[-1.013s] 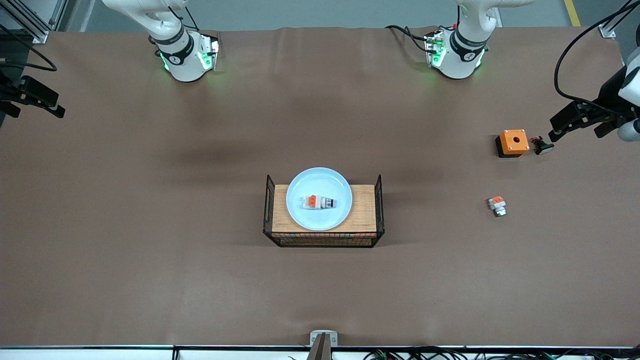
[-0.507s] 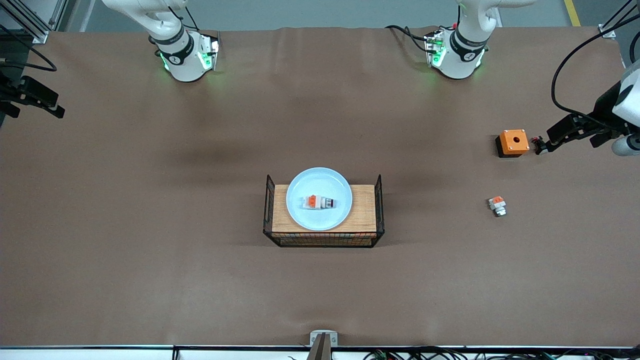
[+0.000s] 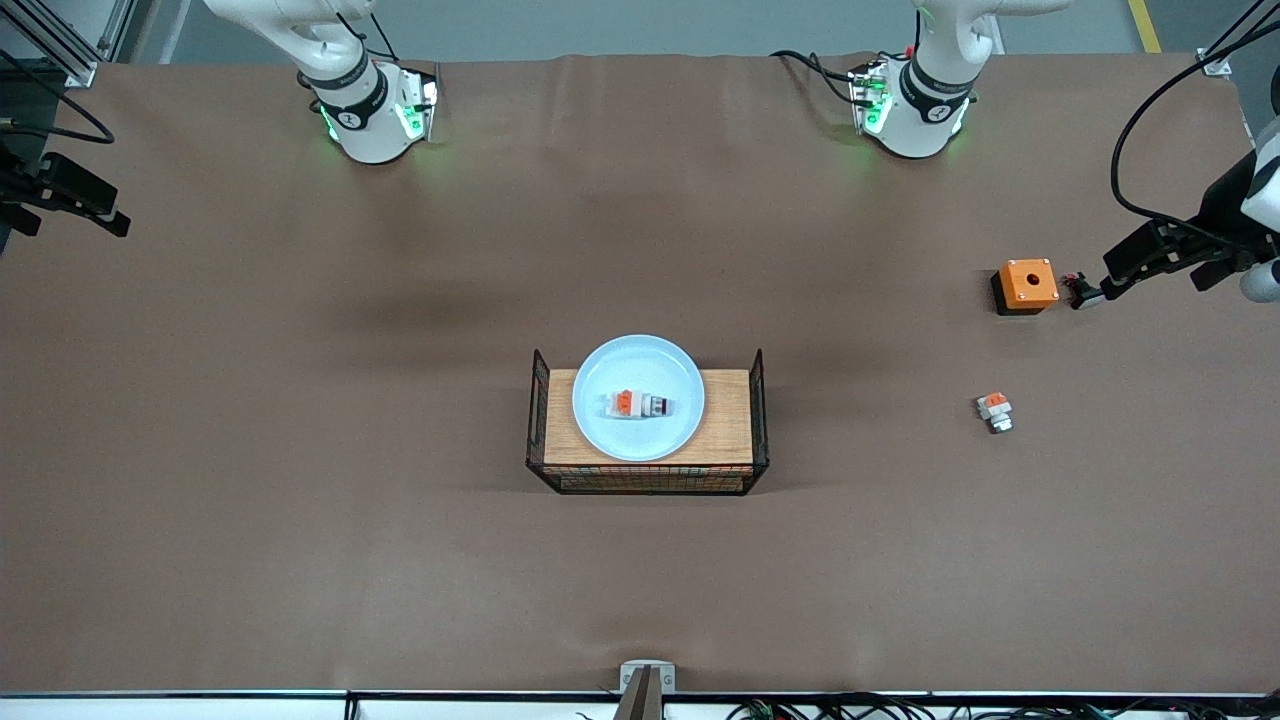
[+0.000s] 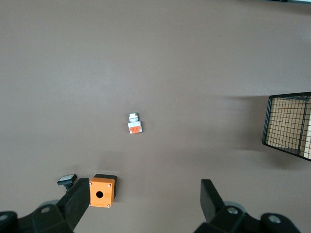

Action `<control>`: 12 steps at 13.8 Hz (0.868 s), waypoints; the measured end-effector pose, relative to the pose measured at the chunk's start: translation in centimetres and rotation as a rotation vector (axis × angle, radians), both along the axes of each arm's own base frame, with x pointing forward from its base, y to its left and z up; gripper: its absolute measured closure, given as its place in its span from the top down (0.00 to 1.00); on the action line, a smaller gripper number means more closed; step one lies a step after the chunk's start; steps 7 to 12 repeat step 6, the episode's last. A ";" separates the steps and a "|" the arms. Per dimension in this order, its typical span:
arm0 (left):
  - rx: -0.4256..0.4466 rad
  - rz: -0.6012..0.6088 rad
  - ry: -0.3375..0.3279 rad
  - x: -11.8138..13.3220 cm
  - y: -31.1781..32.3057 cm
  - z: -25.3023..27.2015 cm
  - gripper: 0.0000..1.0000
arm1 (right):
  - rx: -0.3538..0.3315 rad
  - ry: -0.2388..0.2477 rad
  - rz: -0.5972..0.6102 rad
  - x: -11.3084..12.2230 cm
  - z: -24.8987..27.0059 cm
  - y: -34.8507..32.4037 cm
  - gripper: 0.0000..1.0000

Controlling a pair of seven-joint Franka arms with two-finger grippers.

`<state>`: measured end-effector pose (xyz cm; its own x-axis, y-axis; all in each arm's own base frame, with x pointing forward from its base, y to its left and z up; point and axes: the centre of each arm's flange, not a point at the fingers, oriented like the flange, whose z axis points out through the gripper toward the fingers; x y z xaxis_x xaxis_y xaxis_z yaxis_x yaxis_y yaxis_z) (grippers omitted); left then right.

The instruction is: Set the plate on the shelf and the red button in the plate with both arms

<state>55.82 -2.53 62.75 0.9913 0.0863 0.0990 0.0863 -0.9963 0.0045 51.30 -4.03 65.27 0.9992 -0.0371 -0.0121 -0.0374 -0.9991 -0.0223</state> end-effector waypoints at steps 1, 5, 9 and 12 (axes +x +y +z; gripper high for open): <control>0.000 -0.001 -0.002 0.0 0.0 0.1 1.00 | 0.000 0.000 -0.001 0.0 0.0 0.0 1.00; -0.001 -0.004 -0.020 0.0 -0.2 0.9 1.00 | 0.000 0.001 -0.004 0.0 0.0 -0.2 1.00; -0.001 -0.004 -0.020 0.0 -0.2 1.0 1.00 | 0.000 0.001 -0.006 0.0 0.0 -0.3 1.00; -0.001 -0.004 -0.020 0.0 -0.2 1.0 1.00 | 0.000 0.001 -0.006 0.0 0.0 -0.3 1.00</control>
